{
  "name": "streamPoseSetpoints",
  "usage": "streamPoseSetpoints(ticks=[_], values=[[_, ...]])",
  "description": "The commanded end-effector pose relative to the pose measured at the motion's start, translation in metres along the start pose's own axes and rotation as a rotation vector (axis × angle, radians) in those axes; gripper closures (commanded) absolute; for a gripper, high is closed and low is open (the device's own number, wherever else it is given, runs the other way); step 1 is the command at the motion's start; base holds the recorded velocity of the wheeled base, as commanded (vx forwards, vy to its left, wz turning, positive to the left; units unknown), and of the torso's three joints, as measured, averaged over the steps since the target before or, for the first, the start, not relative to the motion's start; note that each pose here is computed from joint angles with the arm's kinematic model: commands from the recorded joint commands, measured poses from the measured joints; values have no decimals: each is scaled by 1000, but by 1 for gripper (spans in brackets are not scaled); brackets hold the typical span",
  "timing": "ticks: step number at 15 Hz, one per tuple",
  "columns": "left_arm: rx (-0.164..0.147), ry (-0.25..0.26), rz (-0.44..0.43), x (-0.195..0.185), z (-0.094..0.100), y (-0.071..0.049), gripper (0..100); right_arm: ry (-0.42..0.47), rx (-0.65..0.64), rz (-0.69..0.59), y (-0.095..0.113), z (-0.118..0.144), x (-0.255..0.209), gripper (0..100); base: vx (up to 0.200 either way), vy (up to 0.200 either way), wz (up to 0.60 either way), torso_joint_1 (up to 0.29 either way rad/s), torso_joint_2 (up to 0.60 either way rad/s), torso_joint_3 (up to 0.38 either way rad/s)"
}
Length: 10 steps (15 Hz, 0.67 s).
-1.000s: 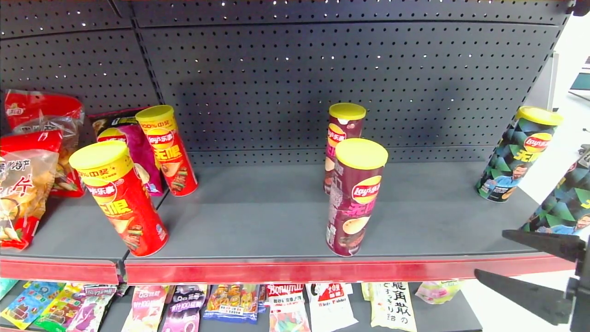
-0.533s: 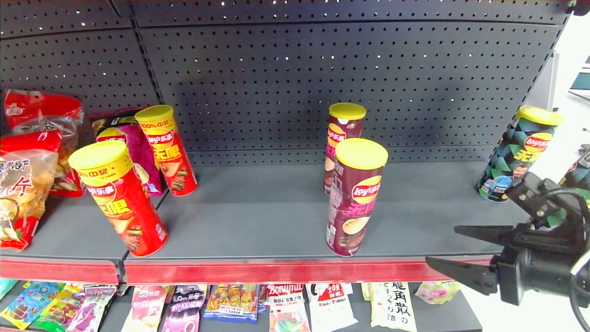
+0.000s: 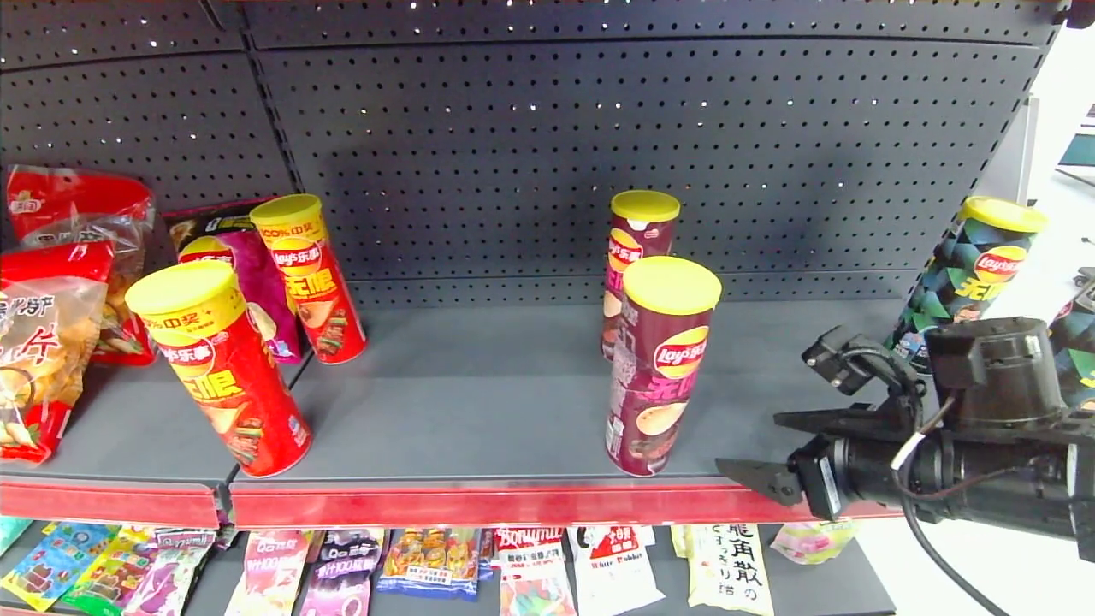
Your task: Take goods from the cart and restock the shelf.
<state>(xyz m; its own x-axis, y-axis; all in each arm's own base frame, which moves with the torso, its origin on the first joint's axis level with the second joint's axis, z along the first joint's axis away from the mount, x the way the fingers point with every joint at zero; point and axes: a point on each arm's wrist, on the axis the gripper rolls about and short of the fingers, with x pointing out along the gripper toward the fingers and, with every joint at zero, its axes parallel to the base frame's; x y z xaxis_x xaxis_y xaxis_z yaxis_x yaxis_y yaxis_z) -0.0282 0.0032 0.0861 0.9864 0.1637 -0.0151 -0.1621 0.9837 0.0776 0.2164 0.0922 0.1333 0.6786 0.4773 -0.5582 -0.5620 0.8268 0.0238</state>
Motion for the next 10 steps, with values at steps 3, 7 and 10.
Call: streamPoseSetpoints(ticks=[3,7,10], values=[[0,0,0,0,0,0,0,26,2,8,-3,8,24,0,0,0,0,0,0,0],[0,0,0,0,0,0,0,28,0,7,-5,14,36,0,0,0,0,0,0,0],[4,0,0,0,0,0,0,24,3,-49,-10,22,47,0,0,0,0,0,0,0]])
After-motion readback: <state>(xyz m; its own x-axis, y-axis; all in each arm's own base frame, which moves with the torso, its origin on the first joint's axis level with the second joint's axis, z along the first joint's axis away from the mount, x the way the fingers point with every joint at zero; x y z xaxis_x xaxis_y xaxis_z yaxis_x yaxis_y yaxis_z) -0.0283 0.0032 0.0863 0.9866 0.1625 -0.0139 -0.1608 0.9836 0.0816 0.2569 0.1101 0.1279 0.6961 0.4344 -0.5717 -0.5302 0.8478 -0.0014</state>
